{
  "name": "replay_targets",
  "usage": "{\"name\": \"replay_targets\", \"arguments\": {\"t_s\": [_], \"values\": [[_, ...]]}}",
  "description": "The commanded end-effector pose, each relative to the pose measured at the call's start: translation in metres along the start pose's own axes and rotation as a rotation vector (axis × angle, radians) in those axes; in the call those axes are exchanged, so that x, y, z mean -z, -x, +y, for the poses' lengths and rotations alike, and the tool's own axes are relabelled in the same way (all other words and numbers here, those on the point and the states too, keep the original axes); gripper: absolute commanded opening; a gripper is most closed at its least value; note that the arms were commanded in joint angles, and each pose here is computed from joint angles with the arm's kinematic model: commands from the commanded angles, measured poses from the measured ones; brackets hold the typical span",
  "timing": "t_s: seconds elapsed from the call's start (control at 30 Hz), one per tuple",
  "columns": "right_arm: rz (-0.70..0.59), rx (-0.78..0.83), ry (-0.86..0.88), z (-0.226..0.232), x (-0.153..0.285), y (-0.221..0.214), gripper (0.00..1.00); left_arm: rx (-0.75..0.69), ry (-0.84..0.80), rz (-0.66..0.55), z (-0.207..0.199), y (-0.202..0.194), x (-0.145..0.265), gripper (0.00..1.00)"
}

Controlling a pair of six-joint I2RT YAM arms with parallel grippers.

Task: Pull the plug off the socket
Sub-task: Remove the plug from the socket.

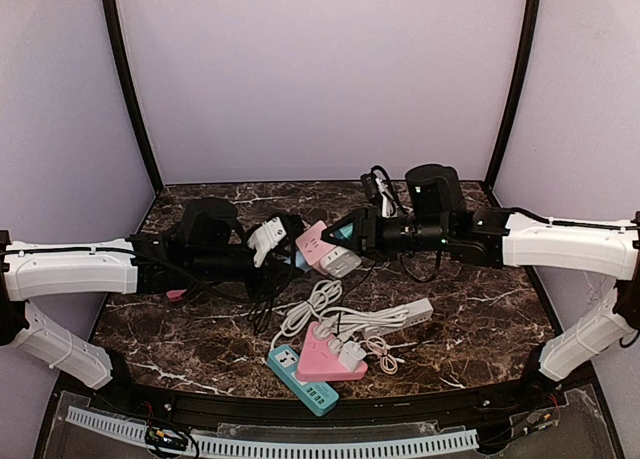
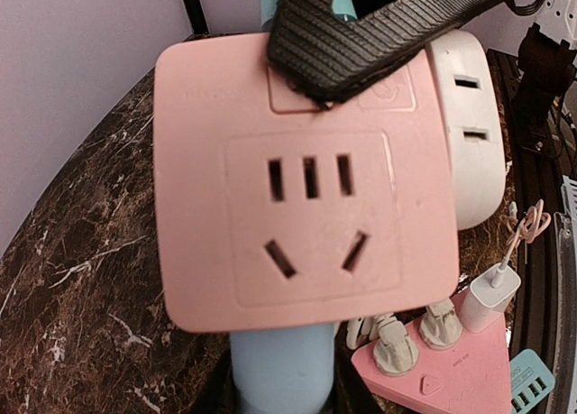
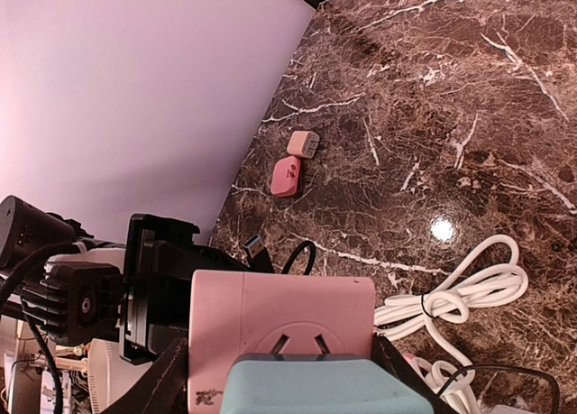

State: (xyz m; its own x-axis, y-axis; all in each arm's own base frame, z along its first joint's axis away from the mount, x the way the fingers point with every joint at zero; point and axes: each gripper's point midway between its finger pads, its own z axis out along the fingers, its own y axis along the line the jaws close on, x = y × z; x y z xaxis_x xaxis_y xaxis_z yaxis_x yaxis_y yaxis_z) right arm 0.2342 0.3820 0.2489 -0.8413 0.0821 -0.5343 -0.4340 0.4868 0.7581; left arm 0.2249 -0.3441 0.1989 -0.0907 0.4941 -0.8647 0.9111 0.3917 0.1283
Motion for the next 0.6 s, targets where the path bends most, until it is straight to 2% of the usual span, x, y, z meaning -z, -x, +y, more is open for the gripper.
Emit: {"name": "replay_targets", "arguments": {"t_s": [0.0, 0.3, 0.57], "values": [[-0.064, 0.055, -0.042, -0.001, 0.009, 0.016, 0.00, -0.023, -0.007, -0.049, -0.002, 0.017, 0.008, 0.01], [-0.042, 0.120, -0.234, -0.033, 0.015, 0.013, 0.00, -0.031, 0.005, -0.042, 0.000, 0.017, 0.008, 0.01], [-0.047, 0.118, -0.249, -0.035, 0.015, 0.015, 0.00, -0.034, 0.010, -0.038, 0.001, 0.016, 0.008, 0.01]]}}
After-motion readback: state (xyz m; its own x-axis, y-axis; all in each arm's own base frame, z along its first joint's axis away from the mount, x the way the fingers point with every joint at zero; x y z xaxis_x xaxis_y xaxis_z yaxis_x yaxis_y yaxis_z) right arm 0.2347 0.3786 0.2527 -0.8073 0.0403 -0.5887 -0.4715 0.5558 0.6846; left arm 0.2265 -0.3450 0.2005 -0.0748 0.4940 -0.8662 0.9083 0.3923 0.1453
